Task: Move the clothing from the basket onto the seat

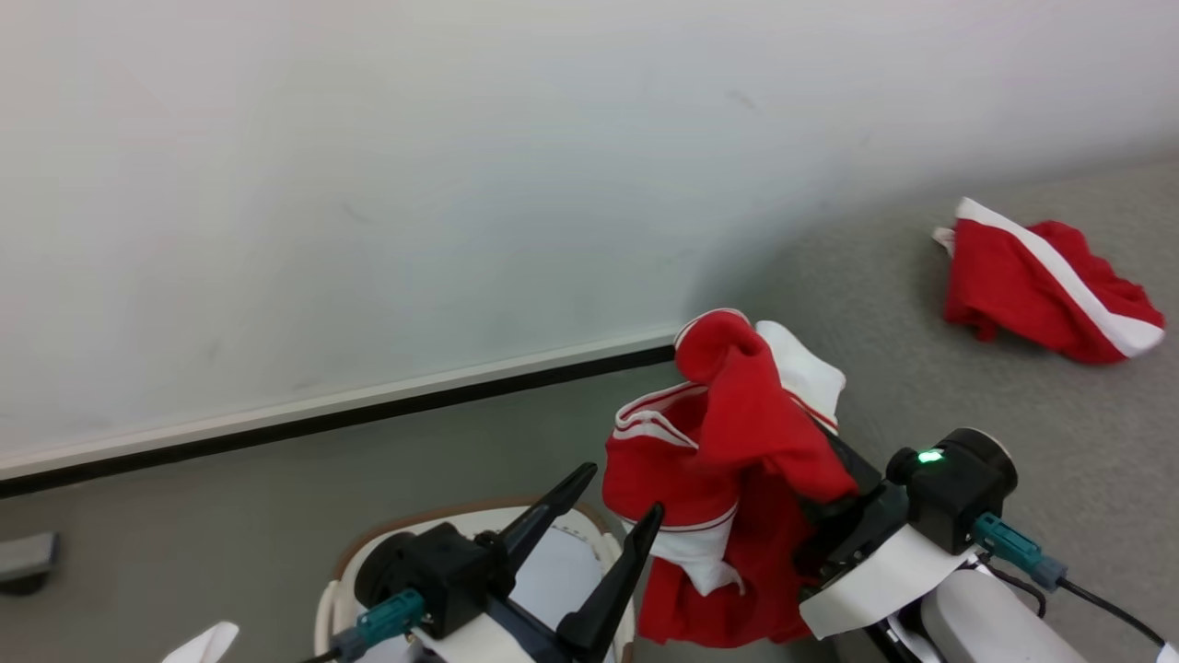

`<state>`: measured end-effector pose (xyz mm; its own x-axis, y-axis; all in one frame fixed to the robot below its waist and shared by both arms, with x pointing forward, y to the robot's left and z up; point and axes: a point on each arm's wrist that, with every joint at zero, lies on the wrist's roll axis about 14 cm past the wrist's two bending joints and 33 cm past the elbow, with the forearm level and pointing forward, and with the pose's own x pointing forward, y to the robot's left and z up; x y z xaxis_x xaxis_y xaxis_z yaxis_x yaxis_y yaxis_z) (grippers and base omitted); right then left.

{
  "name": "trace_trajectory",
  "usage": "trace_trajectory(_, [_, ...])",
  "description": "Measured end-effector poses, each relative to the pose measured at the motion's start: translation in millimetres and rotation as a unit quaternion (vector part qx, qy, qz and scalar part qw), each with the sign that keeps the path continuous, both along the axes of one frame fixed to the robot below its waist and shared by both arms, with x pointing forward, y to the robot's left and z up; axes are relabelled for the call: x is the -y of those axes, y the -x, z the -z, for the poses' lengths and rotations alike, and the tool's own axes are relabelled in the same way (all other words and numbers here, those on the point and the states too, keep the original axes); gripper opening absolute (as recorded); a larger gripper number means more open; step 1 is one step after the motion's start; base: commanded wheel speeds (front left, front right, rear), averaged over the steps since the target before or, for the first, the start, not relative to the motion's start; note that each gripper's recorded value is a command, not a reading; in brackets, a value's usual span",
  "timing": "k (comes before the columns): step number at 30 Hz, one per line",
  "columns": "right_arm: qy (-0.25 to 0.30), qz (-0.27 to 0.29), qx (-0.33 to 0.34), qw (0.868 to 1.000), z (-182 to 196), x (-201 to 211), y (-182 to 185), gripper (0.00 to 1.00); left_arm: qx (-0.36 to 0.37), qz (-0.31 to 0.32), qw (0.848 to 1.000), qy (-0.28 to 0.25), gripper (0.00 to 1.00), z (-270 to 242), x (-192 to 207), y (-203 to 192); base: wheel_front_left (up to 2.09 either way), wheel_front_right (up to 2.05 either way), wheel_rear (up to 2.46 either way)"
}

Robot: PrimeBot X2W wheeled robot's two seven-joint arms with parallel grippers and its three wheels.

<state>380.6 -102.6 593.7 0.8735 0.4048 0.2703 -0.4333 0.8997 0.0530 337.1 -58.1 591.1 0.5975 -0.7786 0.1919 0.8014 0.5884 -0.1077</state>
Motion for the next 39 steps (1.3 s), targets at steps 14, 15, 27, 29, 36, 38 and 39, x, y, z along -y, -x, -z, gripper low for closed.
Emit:
trace_trajectory(14, [0.007,0.129,-0.004,0.992,7,85,17,0.00,-0.024,0.088,0.996,0.005,1.00,18,54,-2,0.00,0.00,0.00])
trace_trajectory(15, [0.007,0.135,-0.005,0.991,7,89,16,0.00,-0.026,0.091,0.995,0.007,1.00,20,55,-3,0.00,0.00,0.00])
trace_trajectory(27, [0.039,0.249,0.042,0.967,-17,160,-54,0.00,-0.050,0.095,0.994,0.013,1.00,55,51,-60,0.00,0.00,0.00])
trace_trajectory(29, [0.049,0.274,0.056,0.959,-28,179,-76,0.00,-0.053,0.091,0.994,0.011,1.00,66,46,-76,0.00,0.00,0.00])
trace_trajectory(36, [0.118,0.371,0.105,0.915,-76,254,-148,0.00,-0.062,0.048,0.996,0.029,1.00,107,21,-131,0.00,0.00,0.00])
trace_trajectory(38, [0.125,0.408,0.113,0.897,-88,279,-160,0.00,-0.069,0.035,0.996,0.035,1.00,119,13,-142,0.00,0.00,0.00])
trace_trajectory(39, [0.131,0.423,0.112,0.890,-92,290,-167,0.00,-0.072,0.028,0.996,0.034,1.00,125,8,-146,0.00,0.00,0.00])
